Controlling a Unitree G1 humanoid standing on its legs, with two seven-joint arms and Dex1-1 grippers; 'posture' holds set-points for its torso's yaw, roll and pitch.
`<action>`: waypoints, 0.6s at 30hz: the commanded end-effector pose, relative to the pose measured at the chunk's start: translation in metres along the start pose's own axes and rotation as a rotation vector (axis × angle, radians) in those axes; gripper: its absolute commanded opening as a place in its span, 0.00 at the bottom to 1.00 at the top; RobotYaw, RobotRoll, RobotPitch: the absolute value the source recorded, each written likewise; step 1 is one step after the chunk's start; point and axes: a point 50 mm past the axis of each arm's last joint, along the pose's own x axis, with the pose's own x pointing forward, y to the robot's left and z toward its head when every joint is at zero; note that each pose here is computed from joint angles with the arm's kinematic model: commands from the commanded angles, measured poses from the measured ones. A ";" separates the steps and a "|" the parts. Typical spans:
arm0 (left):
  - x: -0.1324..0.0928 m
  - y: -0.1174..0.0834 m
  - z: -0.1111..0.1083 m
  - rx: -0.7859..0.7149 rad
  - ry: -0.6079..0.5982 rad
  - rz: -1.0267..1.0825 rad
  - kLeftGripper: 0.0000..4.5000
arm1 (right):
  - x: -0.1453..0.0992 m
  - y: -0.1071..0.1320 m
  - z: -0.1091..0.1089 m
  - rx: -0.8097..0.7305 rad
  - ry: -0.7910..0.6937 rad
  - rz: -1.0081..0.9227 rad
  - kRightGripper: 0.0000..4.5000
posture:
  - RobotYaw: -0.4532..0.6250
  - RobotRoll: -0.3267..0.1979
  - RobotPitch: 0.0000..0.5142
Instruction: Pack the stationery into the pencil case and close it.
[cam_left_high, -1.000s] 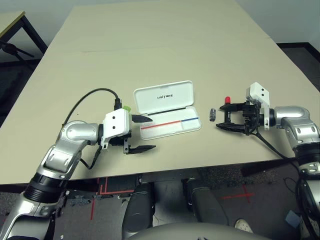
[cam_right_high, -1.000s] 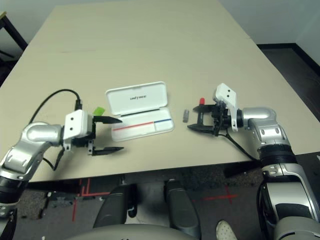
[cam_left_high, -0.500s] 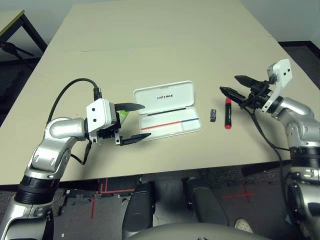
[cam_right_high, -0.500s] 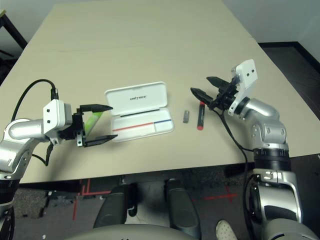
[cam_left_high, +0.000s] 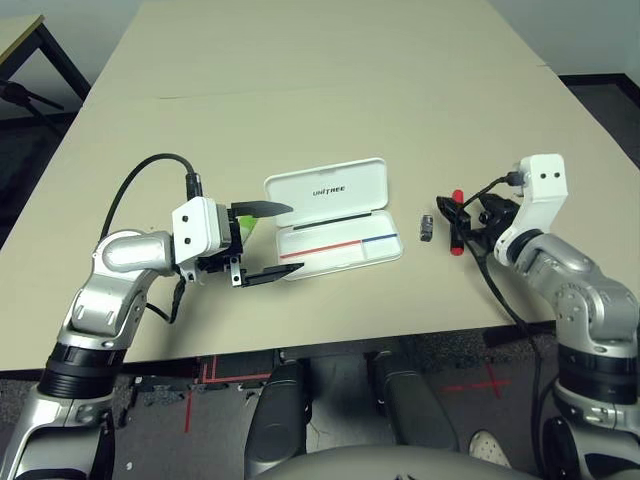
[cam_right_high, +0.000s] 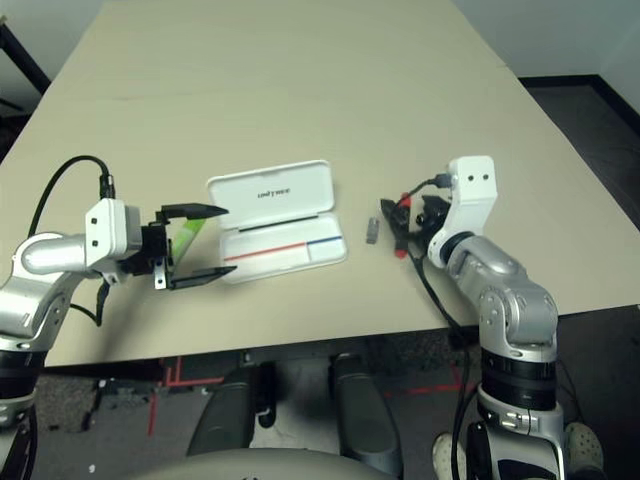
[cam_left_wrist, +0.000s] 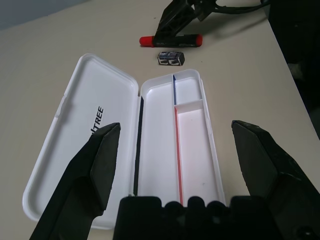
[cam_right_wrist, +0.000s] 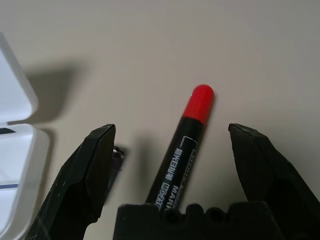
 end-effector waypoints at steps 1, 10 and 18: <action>0.001 -0.002 0.002 0.022 0.010 -0.033 1.00 | 0.000 -0.002 -0.006 0.006 0.035 -0.028 1.00 | 0.36 0.62 0.38; 0.000 -0.004 0.004 0.041 0.023 -0.033 1.00 | 0.013 0.003 -0.015 0.008 0.086 -0.062 1.00 | 0.38 0.62 0.37; 0.000 -0.006 0.006 0.045 0.026 -0.025 1.00 | 0.019 0.002 -0.020 0.012 0.129 -0.102 0.69 | 0.39 0.62 0.36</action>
